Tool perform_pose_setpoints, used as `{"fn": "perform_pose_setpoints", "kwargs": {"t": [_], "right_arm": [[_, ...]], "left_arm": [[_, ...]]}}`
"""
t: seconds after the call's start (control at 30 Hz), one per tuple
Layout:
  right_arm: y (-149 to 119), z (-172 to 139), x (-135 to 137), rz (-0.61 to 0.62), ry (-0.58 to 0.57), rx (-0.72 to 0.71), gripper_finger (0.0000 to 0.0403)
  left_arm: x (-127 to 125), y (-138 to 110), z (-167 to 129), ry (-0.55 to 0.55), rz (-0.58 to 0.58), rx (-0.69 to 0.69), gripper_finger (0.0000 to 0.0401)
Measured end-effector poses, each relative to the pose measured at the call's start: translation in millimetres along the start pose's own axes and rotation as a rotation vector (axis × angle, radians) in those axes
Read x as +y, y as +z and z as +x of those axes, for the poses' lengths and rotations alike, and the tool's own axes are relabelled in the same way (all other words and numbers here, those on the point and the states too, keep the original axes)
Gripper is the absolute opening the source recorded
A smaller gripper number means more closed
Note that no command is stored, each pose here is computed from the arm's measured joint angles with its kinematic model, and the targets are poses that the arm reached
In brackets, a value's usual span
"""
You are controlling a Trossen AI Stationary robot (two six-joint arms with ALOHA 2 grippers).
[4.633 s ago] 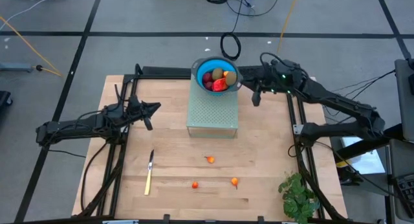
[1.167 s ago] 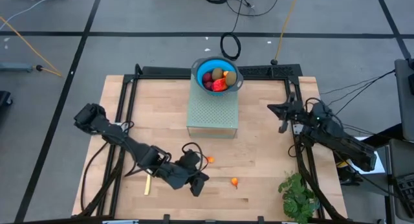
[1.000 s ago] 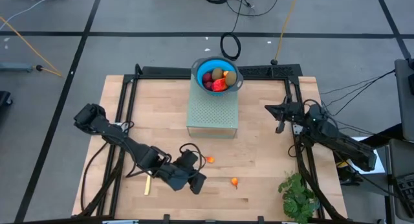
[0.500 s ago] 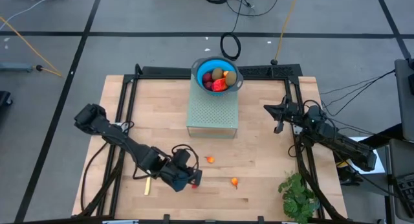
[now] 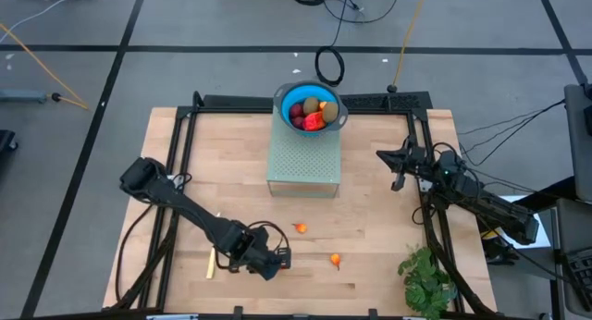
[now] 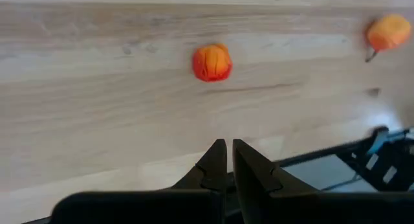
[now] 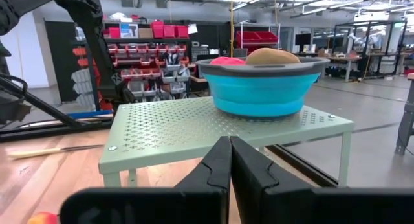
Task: Pick & Place Fruit
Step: Put the peach into the blue strainer bowl on the shelf
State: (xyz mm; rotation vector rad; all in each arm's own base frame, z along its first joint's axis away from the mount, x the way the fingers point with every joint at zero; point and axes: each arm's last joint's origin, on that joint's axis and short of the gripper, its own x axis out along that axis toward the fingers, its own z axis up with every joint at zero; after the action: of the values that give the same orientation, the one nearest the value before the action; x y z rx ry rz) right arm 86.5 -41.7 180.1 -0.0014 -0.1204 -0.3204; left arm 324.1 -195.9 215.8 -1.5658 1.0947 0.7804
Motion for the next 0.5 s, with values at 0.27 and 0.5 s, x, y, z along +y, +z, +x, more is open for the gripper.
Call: {"fn": "perform_pose_setpoints", "kwargs": {"t": [0.27, 0.5], "right_arm": [[-1, 0, 0, 0.003, 0.000, 0.015, 0.0000], [-2, 0, 0, 0.005, 0.000, 0.021, 0.0000]], "left_arm": [[1, 3, 10, -0.015, -0.066, -0.078, 0.0026], [2, 6, 21, 0.002, -0.048, -0.102, 0.0026]]}}
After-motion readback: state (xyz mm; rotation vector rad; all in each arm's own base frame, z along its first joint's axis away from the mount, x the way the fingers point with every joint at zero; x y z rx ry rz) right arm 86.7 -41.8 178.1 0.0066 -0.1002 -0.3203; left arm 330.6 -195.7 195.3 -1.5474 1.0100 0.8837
